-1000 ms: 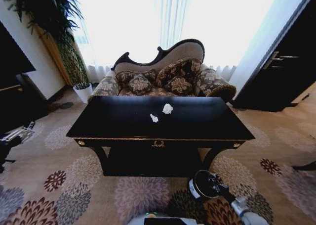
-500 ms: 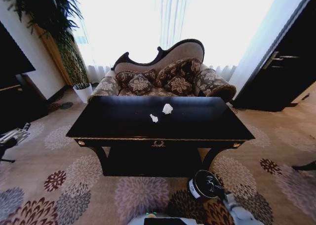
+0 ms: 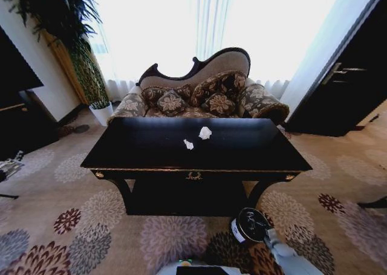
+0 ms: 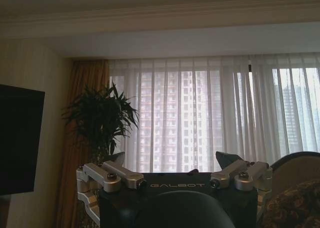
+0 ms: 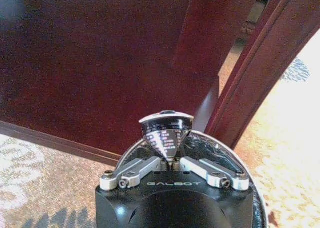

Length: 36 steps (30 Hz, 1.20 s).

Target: Move to the front of the table and place the trash on the table into the trash bin.

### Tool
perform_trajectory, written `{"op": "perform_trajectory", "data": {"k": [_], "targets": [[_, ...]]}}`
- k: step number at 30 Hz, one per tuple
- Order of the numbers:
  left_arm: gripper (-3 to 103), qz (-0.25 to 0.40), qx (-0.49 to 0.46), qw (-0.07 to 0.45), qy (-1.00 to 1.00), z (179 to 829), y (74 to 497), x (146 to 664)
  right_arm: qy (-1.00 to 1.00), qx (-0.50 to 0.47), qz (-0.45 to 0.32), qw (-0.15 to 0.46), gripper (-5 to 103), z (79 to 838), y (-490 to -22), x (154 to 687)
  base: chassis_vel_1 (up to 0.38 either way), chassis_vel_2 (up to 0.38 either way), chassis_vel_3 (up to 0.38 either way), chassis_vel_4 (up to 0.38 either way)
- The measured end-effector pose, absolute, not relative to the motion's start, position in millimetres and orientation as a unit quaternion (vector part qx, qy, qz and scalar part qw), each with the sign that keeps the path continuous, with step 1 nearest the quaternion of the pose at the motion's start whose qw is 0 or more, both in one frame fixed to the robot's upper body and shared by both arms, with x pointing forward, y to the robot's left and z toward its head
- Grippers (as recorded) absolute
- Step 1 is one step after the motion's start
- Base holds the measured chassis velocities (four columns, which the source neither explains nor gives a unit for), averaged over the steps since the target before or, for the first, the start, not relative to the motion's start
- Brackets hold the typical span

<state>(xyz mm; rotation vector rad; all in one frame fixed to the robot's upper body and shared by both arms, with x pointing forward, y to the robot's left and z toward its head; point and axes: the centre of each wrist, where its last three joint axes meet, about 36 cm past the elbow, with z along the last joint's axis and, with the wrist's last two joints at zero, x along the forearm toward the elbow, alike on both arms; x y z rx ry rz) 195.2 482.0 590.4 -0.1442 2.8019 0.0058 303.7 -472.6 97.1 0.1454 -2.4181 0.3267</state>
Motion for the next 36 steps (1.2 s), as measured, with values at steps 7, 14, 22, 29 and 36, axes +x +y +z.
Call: {"op": "perform_trajectory", "data": {"k": [7,14,22,29,36], "targets": [[100,0.001,-0.048,0.167,0.985,589.0,475.0,193.2,-0.929,0.054,0.129,0.343,14,99.9,-473.8,305.5,0.0,0.0,0.0,0.0],[100,0.001,-0.047,0.167,0.985,588.4,471.4,192.6,-0.931,0.063,0.126,0.336,36,102.0,-469.0,306.0,0.0,0.0,0.0,0.0],[100,0.001,-0.044,0.169,0.985,589.2,470.5,193.8,-0.933,0.073,0.123,0.329,68,103.6,-465.8,297.2,0.0,0.0,0.0,0.0],[100,-0.008,-0.04,0.174,0.984,586.0,467.8,198.1,-0.934,0.115,0.129,0.314,95,118.0,-416.8,278.1,0.0,0.0,0.0,0.0],[100,-0.016,-0.036,0.177,0.983,582.8,464.2,201.4,-0.933,0.132,0.133,0.307,100,140.8,-408.4,255.1,0.0,0.0,0.0,0.0]]}}
